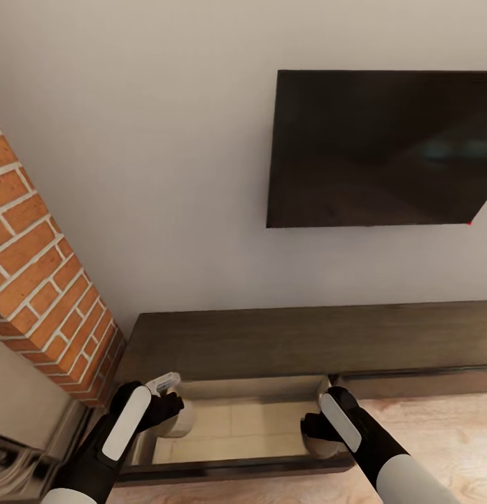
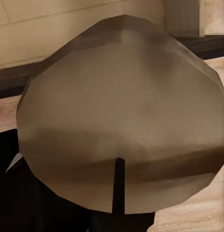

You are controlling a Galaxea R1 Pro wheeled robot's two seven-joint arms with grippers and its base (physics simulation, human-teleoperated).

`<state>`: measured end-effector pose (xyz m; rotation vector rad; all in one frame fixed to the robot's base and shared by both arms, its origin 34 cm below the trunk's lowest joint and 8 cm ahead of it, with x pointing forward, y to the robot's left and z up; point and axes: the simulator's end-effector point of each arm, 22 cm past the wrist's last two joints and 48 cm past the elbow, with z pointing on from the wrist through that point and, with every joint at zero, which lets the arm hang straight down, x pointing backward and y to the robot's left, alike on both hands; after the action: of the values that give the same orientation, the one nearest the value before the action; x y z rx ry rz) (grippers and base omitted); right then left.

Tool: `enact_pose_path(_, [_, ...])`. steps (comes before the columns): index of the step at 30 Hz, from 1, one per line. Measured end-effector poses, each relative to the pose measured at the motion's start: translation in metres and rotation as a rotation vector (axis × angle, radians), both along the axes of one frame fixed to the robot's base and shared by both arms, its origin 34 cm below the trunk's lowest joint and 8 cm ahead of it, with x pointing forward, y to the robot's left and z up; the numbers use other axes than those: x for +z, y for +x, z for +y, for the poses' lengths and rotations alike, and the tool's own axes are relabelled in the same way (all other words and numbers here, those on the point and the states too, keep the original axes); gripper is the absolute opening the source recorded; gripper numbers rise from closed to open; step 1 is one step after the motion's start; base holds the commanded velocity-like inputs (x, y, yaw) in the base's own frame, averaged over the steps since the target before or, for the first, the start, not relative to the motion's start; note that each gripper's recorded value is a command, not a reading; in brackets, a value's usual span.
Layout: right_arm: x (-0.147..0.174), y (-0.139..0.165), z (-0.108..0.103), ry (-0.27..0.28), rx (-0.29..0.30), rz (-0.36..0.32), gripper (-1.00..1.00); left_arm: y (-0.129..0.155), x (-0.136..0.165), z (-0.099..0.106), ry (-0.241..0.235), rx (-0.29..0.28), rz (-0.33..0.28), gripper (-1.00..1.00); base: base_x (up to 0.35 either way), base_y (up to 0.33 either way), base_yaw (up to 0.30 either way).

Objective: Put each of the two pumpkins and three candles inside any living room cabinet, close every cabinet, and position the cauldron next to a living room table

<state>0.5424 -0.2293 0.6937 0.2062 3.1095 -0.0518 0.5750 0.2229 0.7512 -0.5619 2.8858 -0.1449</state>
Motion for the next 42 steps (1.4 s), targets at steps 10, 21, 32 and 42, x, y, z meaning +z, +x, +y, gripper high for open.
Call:
enact_pose_path(10, [0.0000, 0.0000, 0.0008, 0.002, -0.001, 0.000, -1.00, -0.0002, -0.0002, 0.0014, 0.006, -0.001, 0.001, -1.00, 0.179, -0.080, 0.118])
enact_pose_path(21, [0.0000, -0.0001, 0.0006, 0.003, -0.001, 0.001, -1.00, 0.0001, -0.0001, 0.0012, 0.005, 0.000, 0.000, -1.00, 0.163, -0.007, 0.012])
enact_pose_path(32, [-0.0003, 0.0000, 0.0002, 0.002, 0.000, 0.001, -1.00, 0.0005, -0.0001, 0.0013, 0.006, -0.001, 0.000, -1.00, 0.140, 0.000, 0.000])
enact_pose_path(42, [-0.0059, 0.0031, 0.0000, -0.001, 0.002, -0.005, -1.00, 0.0034, -0.0049, 0.0012, 0.006, -0.001, -0.004, -1.00, 0.002, 0.000, 0.000])
